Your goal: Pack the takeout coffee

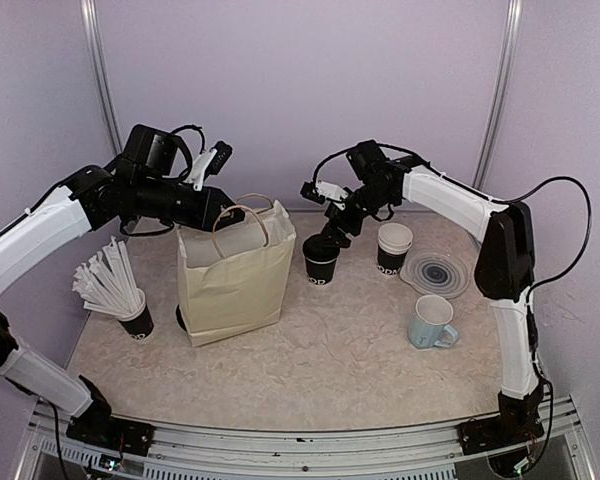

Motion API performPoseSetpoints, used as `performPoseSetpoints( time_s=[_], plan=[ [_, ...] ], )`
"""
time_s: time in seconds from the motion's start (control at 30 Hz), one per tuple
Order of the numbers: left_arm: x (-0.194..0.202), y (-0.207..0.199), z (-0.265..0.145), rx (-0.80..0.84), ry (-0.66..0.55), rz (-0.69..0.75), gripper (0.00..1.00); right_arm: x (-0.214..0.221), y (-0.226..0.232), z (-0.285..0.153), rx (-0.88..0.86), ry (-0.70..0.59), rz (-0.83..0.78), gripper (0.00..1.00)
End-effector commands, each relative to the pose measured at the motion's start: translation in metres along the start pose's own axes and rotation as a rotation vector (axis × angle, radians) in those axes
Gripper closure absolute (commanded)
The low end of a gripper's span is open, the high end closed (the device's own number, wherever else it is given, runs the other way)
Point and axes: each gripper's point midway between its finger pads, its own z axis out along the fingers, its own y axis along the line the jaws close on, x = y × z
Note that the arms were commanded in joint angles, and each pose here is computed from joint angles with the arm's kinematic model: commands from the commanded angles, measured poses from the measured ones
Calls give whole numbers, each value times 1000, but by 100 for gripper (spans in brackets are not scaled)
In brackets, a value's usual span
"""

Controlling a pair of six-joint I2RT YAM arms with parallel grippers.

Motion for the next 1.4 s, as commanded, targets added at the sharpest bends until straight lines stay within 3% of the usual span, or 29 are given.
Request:
performPoseSetpoints(
  time_s=[0.0, 0.8, 0.97, 1.17, 1.37],
  plan=[
    [-9, 1, -4, -6, -44, 2, 84, -5, 12, 20, -42, 16, 2, 1],
    [-17, -18, -10, 45, -79, 14, 84, 25, 6, 50, -12, 119, 62, 8],
    [-21, -28, -8, 66, -86, 24, 84, 27, 6, 48, -7, 132, 71, 18],
    [-31, -53, -3, 123, -97, 54, 84, 6, 5, 6, 42, 94, 52, 23],
    [-47, -103, 3, 252, -123, 109, 87, -7, 12, -57, 114, 56, 21, 25]
  ],
)
